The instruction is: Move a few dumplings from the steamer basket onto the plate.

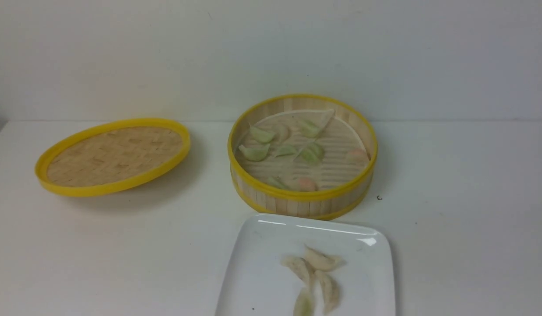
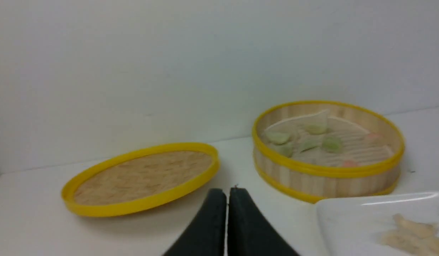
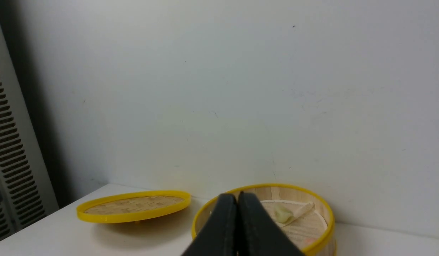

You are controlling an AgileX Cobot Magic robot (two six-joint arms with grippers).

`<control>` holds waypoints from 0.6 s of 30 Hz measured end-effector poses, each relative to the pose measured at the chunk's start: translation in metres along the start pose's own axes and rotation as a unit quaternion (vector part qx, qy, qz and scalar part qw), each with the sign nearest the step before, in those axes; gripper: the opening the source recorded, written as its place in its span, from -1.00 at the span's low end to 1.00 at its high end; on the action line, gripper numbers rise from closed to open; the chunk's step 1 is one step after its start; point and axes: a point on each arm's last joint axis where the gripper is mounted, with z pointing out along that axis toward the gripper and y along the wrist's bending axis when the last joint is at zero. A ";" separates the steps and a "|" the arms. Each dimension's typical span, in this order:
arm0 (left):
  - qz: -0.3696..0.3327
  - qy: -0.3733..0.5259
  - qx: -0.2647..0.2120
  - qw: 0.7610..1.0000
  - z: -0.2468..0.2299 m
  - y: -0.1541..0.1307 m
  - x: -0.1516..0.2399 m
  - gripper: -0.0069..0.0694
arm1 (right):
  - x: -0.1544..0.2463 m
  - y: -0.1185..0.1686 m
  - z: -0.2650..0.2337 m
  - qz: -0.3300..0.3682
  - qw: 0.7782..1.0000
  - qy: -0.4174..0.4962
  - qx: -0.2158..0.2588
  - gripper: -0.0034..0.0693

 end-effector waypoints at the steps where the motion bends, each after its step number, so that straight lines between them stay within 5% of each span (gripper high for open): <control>1: 0.008 0.007 -0.011 1.000 0.008 0.002 0.013 -0.84 | 0.000 0.000 0.000 0.000 1.000 0.000 0.000 -0.94; 7: 0.008 0.053 -0.035 0.998 0.035 0.007 0.083 -0.84 | 0.000 0.000 0.000 0.000 1.000 0.000 0.000 -0.94; 18: 0.006 0.099 -0.030 0.995 0.035 0.006 0.097 -0.84 | 0.000 0.000 0.000 0.000 1.000 0.000 0.000 -0.94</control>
